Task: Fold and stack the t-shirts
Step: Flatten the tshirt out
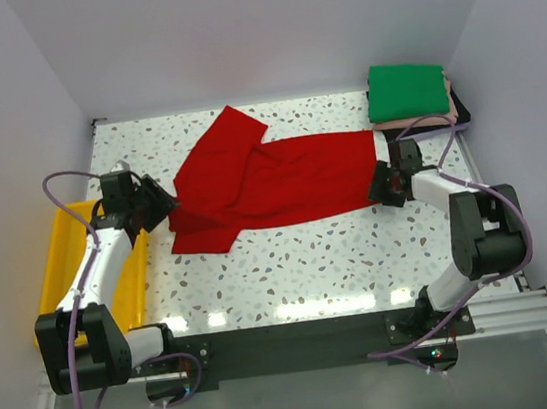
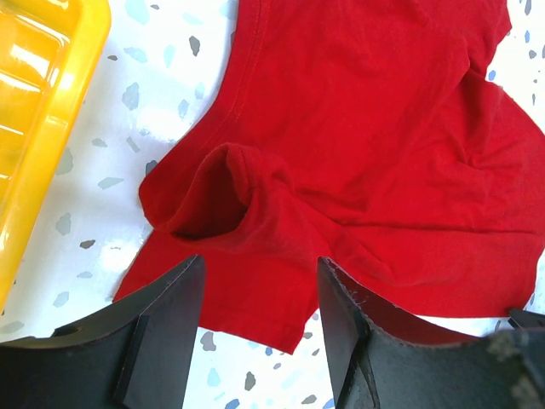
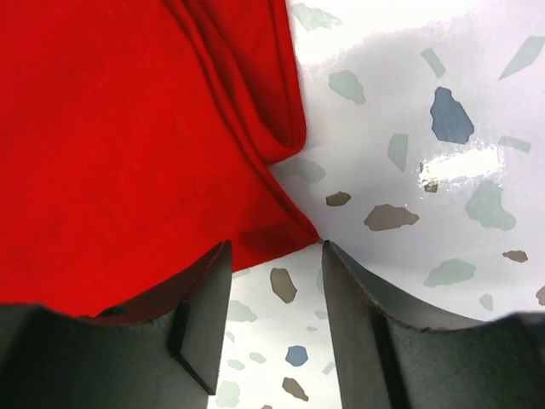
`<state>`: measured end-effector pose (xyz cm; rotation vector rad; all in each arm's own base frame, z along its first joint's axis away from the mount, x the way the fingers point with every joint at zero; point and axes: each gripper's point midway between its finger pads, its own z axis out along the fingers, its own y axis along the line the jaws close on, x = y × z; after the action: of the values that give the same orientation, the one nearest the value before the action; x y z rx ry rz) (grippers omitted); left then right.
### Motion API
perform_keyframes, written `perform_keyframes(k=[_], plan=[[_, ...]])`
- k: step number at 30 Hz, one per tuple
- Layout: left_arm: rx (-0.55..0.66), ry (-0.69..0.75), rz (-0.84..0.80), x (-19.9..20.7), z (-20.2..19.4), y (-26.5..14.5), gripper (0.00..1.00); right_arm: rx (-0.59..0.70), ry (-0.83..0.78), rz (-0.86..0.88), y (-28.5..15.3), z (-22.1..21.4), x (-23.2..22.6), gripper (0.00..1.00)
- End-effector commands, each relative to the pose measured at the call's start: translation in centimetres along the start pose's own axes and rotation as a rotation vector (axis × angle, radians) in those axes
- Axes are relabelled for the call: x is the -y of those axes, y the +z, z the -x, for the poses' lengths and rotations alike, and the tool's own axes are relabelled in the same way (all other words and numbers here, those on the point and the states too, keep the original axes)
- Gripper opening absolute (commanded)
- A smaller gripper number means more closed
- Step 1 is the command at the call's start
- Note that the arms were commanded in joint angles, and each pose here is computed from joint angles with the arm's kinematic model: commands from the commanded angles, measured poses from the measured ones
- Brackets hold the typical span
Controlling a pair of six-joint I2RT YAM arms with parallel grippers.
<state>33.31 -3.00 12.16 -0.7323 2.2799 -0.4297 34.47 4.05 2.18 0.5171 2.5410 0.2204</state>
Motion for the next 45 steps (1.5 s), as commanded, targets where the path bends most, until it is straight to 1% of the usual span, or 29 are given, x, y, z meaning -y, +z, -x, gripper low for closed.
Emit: perform_keyframes(k=[1,6,7,9,10,11,12,13,15,17,18,20,24,27,30,35,43,45], plan=[[0.034,0.011,-0.04,0.6,0.8,-0.5,0.6,0.024,0.011,0.035,-0.4,0.3,-0.6,0.49],[0.038,0.009,-0.04,0.6,0.8,-0.8,0.6,-0.009,0.02,0.06,0.8,-0.3,-1.1,0.39],[0.039,0.01,-0.038,0.6,0.8,-0.8,0.6,-0.01,0.022,0.06,0.9,-0.3,-1.1,0.33],[0.045,0.013,-0.038,0.6,0.8,-1.1,0.6,-0.016,0.023,0.06,0.7,-0.4,-1.1,0.27],[0.042,0.013,-0.035,0.5,0.7,-1.2,0.61,-0.006,0.023,0.062,0.3,-0.1,-1.2,0.2],[0.043,0.013,-0.03,0.4,0.6,-1.4,0.61,-0.002,0.021,0.065,0.0,0.0,-1.3,0.17],[0.05,0.014,-0.029,0.4,0.7,-1.6,0.61,-0.009,0.02,0.058,-0.6,-0.2,-1.1,0.15],[0.046,0.011,-0.019,0.1,0.6,-1.7,0.61,0.013,0.019,0.063,-1.5,0.4,-1.3,0.08],[0.053,0.003,-0.007,-0.1,0.4,-2.0,0.61,0.013,0.015,0.053,-2.9,0.4,-1.1,0.01],[0.056,-0.016,0.026,-0.8,0.2,-2.2,0.61,0.056,0.007,0.063,-5.0,1.2,-1.4,0.0],[0.055,-0.031,0.034,-1.1,-0.2,-2.4,0.62,0.043,0.002,0.05,-5.6,0.9,-1.1,0.0],[0.06,-0.042,0.073,-2.1,-0.7,-2.4,0.62,0.069,-0.005,0.061,-7.4,1.2,-1.2,0.0],[0.041,-0.055,0.093,-3.3,-2.1,-1.9,0.63,0.07,-0.016,0.091,-9.6,0.3,-1.4,0.0],[0.021,-0.049,0.082,-3.4,-2.7,-1.3,0.63,0.067,-0.03,0.109,-10.4,-0.2,-1.5,0.0],[0.013,-0.046,0.058,-3.1,-3.0,-0.9,0.63,0.067,-0.038,0.116,-10.8,-0.5,-1.4,0.0],[0.037,-0.054,-0.025,-1.3,-2.1,-1.0,0.62,0.065,-0.044,0.115,-10.7,-0.9,-1.1,0.0],[0.061,-0.051,-0.051,-0.4,-0.8,-0.1,0.6,0.061,-0.05,0.116,-10.5,-1.1,-1.1,0.0],[0.046,-0.056,-0.061,-0.2,-0.9,0.4,0.58,0.062,-0.052,0.116,-10.5,-1.1,-1.1,0.0]])
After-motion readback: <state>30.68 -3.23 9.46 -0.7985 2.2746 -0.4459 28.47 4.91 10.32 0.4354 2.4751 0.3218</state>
